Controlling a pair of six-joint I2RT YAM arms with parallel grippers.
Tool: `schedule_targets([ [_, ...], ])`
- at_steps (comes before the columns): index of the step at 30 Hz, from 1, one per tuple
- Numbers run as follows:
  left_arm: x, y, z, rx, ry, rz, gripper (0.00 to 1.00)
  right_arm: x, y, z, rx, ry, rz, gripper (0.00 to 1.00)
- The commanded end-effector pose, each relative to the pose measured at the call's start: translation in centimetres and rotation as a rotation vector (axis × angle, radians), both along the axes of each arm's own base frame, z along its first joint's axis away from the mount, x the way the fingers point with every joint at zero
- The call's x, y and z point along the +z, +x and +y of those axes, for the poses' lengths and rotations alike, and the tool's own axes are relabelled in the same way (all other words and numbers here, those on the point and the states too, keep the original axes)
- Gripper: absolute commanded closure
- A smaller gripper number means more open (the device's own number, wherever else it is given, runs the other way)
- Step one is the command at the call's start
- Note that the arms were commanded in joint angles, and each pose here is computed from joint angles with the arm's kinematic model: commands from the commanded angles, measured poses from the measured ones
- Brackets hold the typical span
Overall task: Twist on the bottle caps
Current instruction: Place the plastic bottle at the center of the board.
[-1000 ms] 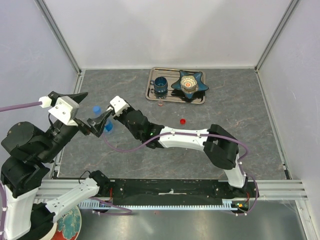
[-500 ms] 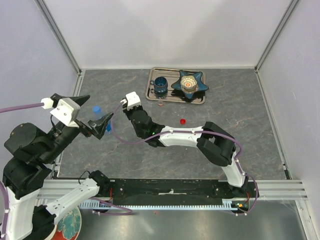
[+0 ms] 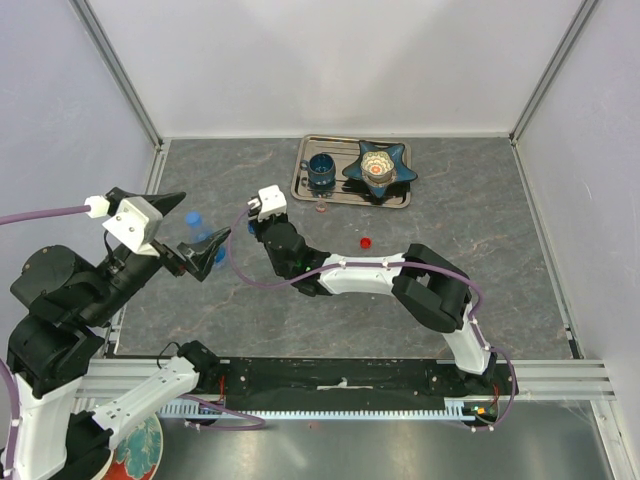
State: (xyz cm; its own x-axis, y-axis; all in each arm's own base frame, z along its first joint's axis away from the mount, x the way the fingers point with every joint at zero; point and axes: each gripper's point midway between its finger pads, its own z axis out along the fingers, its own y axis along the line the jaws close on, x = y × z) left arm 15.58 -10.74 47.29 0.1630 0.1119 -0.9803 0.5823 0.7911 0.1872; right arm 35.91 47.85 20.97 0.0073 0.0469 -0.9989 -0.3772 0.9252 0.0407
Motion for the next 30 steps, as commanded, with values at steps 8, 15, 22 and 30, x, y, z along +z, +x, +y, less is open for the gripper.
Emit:
schedule_targets([
  [8, 0.8, -0.1, -0.2, -0.008, -0.058, 0.005, 0.01, -2.6, -2.2, 1.6, 0.143, -0.138, 0.033, 0.6],
  [15, 0.8, -0.2, -0.2, -0.009, -0.064, 0.007, 0.0, -1.6, -2.7, 1.7, 0.169, -0.162, 0.02, 0.53],
  [22, 0.8, -0.2, -0.2, -0.01, -0.068, 0.009, 0.01, -0.9, -3.2, 1.4, 0.172, -0.171, 0.01, 0.44],
  [30, 0.9, -0.5, -0.2, -0.017, -0.074, 0.008, 0.0, -0.2, -3.2, 1.4, 0.164, -0.158, 0.008, 0.43],
])
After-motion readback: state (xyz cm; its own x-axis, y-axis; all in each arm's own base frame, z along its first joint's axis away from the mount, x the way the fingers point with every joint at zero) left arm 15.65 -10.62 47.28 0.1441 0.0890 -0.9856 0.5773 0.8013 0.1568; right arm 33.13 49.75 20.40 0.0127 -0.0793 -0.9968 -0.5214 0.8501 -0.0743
